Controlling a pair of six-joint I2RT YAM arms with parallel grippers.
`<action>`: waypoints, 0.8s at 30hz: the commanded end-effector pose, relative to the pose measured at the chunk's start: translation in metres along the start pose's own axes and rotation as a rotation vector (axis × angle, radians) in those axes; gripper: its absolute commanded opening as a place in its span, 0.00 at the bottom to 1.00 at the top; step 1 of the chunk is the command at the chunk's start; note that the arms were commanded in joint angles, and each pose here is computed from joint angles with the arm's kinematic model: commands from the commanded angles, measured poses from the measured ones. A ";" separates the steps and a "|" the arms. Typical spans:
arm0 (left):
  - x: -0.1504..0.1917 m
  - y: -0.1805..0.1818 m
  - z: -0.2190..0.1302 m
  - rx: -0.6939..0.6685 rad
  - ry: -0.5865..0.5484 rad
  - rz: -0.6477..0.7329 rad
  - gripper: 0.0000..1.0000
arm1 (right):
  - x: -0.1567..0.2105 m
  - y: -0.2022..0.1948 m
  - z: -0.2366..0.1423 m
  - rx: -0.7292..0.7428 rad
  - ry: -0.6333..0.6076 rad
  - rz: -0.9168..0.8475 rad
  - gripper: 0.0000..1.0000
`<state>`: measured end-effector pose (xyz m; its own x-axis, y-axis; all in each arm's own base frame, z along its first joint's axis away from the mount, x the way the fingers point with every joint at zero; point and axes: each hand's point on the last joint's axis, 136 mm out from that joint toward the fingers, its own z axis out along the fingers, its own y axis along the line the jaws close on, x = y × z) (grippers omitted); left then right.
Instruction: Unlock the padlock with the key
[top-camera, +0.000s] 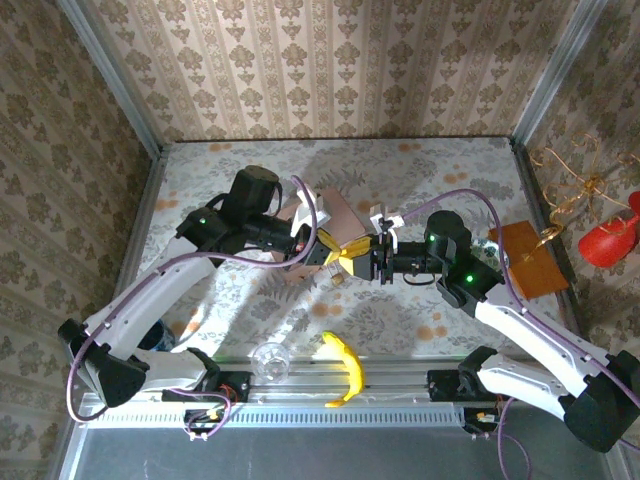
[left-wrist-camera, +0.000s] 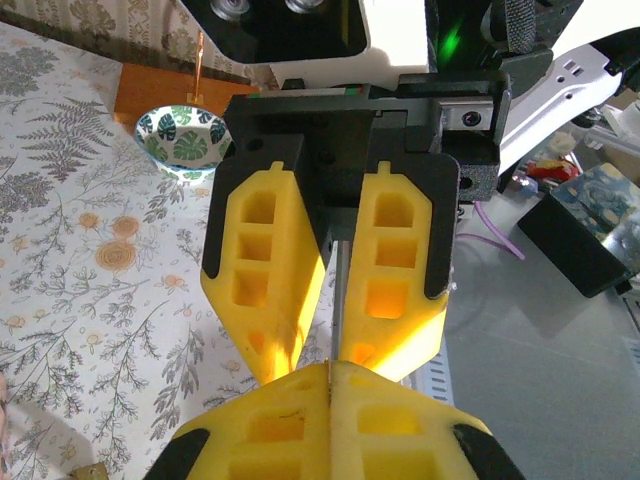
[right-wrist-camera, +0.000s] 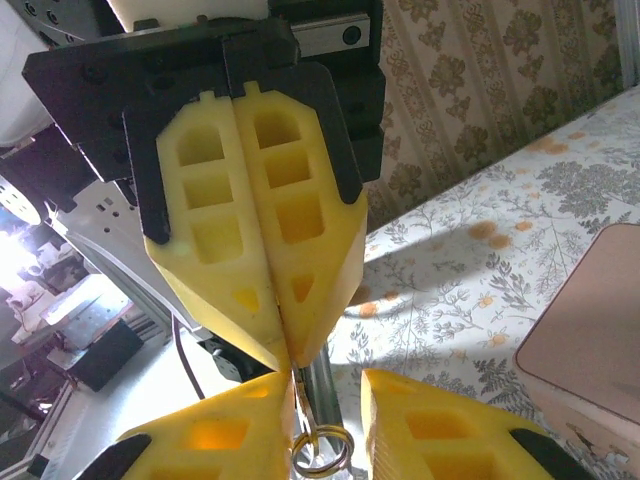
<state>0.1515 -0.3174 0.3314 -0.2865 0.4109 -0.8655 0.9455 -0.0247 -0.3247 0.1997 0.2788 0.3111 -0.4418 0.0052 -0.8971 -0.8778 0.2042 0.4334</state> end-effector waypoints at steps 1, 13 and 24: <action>-0.005 -0.001 -0.003 0.016 -0.022 -0.004 0.00 | -0.007 0.006 -0.002 -0.017 -0.009 -0.030 0.23; -0.006 -0.001 -0.005 0.010 -0.032 -0.005 0.00 | -0.007 0.005 -0.002 -0.014 -0.008 -0.029 0.10; -0.007 -0.005 -0.006 0.037 -0.046 0.001 0.00 | -0.011 0.008 0.000 -0.038 -0.017 -0.027 0.08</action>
<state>0.1570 -0.3160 0.3310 -0.3029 0.3995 -0.8652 0.9421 -0.0116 -0.3351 0.1998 0.2785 0.3113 -0.4423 0.0057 -0.8968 -0.8776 0.2032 0.4342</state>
